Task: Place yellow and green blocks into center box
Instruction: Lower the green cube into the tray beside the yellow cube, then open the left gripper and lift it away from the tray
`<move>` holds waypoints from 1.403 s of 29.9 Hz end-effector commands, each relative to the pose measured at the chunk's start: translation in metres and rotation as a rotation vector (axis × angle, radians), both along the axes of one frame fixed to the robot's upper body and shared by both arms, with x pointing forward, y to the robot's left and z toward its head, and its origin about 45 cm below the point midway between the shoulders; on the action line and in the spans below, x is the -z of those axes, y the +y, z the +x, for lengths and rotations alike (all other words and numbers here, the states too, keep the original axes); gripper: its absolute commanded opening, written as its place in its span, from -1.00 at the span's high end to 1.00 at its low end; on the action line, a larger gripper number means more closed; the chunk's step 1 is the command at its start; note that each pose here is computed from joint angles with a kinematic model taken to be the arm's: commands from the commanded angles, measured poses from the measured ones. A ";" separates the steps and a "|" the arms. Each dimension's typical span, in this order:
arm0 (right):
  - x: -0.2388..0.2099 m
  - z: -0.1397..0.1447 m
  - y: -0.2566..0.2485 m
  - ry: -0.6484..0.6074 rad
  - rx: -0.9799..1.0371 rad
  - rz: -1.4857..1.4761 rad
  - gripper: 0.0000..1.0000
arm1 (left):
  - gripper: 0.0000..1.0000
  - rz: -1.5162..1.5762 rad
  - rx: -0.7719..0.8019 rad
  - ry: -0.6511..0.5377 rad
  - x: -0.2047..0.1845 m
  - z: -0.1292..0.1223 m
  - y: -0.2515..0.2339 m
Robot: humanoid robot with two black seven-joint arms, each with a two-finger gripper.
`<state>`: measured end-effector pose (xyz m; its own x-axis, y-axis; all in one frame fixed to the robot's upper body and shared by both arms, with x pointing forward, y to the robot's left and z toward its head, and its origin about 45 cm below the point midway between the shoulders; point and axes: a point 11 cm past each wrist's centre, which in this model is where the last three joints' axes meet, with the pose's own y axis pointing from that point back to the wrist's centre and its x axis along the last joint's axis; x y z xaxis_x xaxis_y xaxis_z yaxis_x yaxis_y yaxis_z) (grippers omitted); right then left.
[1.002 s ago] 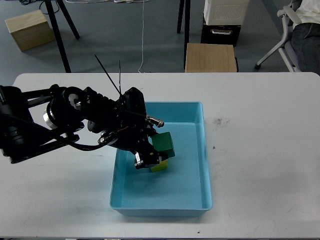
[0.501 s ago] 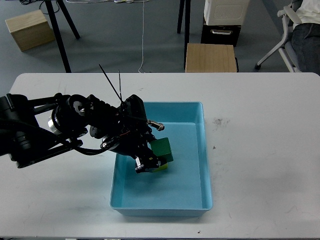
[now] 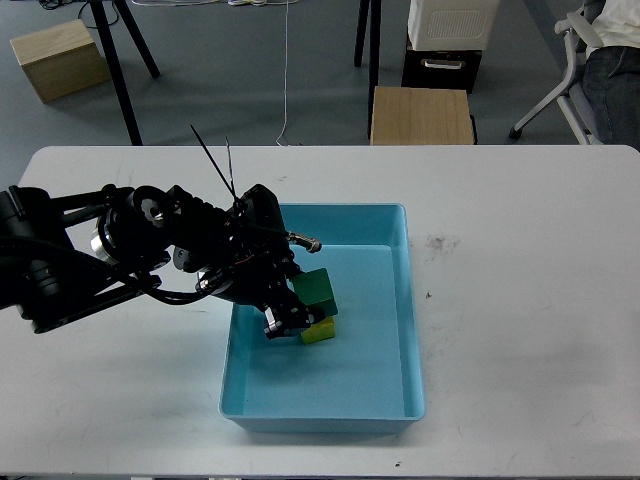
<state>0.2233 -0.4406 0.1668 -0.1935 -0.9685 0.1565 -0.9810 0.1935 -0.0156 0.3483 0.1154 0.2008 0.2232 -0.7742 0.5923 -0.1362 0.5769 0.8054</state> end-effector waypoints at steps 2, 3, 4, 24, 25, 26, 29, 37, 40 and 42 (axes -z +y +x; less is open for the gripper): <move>0.000 0.000 0.001 0.000 -0.001 0.002 -0.96 | -0.47 0.004 -0.009 -0.001 0.001 0.002 0.002; 0.000 0.000 0.001 0.000 -0.001 0.002 -0.96 | -0.45 0.008 -0.012 0.000 0.002 0.003 0.003; 0.000 0.000 0.001 0.000 -0.001 0.002 -0.96 | -0.36 0.009 -0.013 -0.002 0.001 0.003 0.004; 0.001 0.000 0.001 0.001 -0.001 0.004 -0.96 | -0.62 0.010 -0.020 -0.002 0.002 0.005 0.005; 0.001 0.000 0.001 0.001 -0.001 0.004 -0.96 | -0.62 0.010 -0.023 -0.003 0.002 0.006 0.006; 0.001 0.000 0.001 0.001 -0.001 0.004 -0.96 | -0.62 0.011 -0.024 -0.003 0.002 0.006 0.006; 0.001 0.000 0.001 0.001 -0.001 0.004 -0.96 | -0.65 0.004 -0.032 -0.012 -0.002 0.009 0.007; -0.003 0.003 0.004 -0.014 -0.014 0.003 -0.97 | -1.00 -0.123 -0.138 -0.001 -0.039 0.027 0.020; -0.005 0.004 0.004 -0.015 -0.018 -0.003 -0.97 | -1.00 -0.167 -0.131 0.026 -0.048 0.019 0.017; -0.006 0.005 0.004 -0.018 -0.020 -0.004 -0.97 | -1.00 -0.219 -0.132 0.028 -0.062 0.016 0.016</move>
